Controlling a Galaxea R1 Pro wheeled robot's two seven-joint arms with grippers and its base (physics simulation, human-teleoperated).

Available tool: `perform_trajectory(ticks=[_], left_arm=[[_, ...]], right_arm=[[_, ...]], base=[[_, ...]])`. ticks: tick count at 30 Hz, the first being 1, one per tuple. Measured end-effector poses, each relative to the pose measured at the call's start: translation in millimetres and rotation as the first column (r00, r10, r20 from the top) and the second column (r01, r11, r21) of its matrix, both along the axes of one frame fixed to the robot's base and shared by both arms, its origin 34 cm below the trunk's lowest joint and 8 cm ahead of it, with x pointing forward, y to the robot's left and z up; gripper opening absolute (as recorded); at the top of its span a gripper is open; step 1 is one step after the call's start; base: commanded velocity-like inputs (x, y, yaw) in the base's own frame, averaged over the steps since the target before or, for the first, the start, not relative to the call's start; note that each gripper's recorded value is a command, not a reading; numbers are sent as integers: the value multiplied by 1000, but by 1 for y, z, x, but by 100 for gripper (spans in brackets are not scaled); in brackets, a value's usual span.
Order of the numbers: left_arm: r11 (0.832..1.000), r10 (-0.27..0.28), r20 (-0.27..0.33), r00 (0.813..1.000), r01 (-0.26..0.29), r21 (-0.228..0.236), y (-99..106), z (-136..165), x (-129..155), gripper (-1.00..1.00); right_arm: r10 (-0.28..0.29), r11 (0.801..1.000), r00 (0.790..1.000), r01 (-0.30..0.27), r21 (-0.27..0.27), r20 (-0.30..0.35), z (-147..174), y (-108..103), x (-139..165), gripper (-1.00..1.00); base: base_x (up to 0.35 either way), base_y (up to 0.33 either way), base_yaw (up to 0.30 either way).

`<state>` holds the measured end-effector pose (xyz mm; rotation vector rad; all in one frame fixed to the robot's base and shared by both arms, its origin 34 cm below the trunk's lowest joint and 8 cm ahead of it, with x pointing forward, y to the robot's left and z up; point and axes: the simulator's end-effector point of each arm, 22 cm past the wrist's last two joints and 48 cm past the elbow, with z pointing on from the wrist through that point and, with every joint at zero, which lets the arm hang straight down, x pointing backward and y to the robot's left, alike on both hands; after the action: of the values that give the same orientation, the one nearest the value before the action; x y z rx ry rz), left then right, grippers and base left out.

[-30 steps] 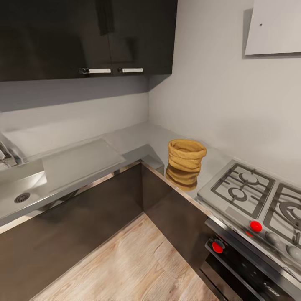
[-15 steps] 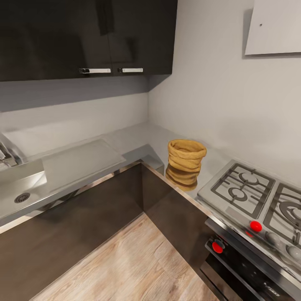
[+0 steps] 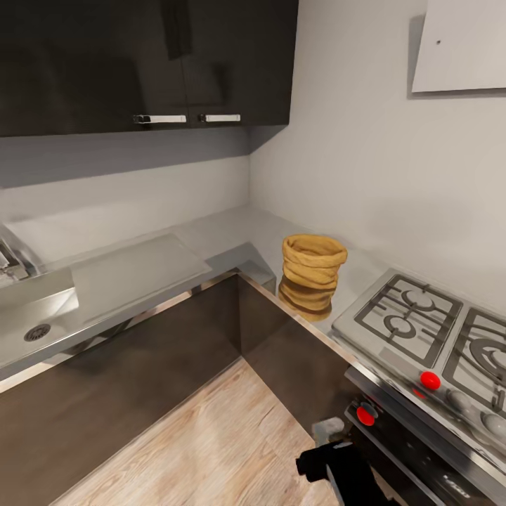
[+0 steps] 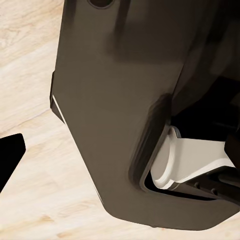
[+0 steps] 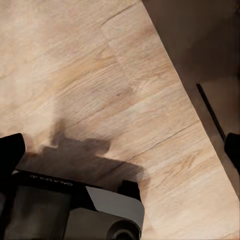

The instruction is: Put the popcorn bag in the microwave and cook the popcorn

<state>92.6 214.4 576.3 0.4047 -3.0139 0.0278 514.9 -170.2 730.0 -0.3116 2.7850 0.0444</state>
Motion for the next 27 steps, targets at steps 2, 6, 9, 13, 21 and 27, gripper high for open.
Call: perform_trajectory(ticks=[2, 6, 9, 13, 21, 27], left_arm=[[1000, 0, 1, 1000, 0, 0, 0, 0, 0, 100], [1000, 0, 1, 1000, 0, 0, 0, 0, 1, 100], [1000, 0, 1, 1000, 0, 0, 0, 0, 1, 100], [1000, 0, 1, 1000, 0, 0, 0, 0, 1, 100], [1000, -1, 1, 1000, 1, -1, 0, 0, 1, 100], [1000, -3, 3, 1000, 3, -5, -3, 0, 1, 100]], right_arm=[[2, 999, 1000, -3, 43, 13, 34, 12, 32, 100], [4, 995, 981, -22, 93, 196, 149, 29, 162, 100], [5, 994, 927, -47, 102, 376, 245, 38, 241, 100], [-1, 994, 848, -58, 95, 530, 345, 35, 301, 100], [-108, 993, 814, 68, 92, 571, 453, -39, 387, 100], [-199, 977, 804, 208, 48, 560, 501, -144, 410, 100]], base=[[0, 0, 0], [0, 0, 0], [0, 0, 0], [0, 0, 0], [0, 0, 0], [0, 0, 0]])
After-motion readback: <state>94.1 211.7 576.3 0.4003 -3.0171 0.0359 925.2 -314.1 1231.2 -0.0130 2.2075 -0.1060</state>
